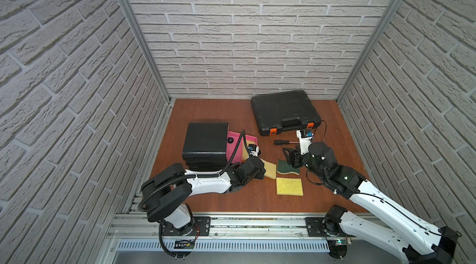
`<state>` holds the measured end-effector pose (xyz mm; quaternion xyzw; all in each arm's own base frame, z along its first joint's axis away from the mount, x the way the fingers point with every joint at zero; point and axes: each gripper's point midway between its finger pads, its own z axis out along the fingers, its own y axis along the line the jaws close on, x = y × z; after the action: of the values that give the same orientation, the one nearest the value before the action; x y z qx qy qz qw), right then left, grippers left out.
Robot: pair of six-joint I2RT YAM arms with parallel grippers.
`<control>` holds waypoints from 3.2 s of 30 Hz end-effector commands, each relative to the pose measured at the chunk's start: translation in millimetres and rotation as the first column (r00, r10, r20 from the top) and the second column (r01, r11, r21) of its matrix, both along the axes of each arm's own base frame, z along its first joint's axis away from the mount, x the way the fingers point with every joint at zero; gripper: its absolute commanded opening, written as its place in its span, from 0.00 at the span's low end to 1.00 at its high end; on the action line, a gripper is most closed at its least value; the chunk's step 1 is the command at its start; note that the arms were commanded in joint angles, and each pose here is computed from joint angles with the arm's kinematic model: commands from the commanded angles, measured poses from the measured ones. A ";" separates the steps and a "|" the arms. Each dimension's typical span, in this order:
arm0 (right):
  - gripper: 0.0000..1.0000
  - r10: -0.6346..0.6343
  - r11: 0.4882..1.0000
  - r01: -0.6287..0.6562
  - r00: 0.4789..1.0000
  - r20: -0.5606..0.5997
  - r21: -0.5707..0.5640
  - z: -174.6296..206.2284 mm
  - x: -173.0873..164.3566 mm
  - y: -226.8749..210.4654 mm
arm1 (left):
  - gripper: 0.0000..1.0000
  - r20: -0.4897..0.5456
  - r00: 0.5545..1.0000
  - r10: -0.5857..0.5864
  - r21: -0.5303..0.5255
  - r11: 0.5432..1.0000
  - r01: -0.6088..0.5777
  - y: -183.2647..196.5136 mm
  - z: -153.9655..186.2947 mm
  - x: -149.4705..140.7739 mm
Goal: Take the sponge out of the drawer
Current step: Place the sponge at the center of the board, then move the storage box to the center of the board.
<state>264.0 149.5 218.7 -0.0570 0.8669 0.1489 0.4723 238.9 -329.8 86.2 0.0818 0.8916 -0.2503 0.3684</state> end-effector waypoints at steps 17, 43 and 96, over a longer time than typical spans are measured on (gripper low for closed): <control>0.66 -0.002 1.000 0.002 1.000 -0.023 0.000 -11.4 6.3 6.5 | 0.59 0.138 0.984 0.109 0.110 0.986 -0.125 44.8 37.3 13.4; 0.59 0.067 0.997 -0.073 0.969 -0.238 -0.017 -112.3 35.0 58.4 | 0.67 0.097 0.966 0.240 0.095 0.964 -0.249 128.6 43.8 44.6; 0.51 0.214 0.967 -0.245 0.932 -0.294 -0.071 -136.9 69.3 182.2 | 0.83 0.240 0.604 0.760 -0.017 0.625 -0.780 333.0 99.4 4.0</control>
<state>325.6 321.5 71.7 -0.1485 0.9272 0.1625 0.3032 243.5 -5.5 192.8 -0.2332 0.8141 -0.0169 0.5315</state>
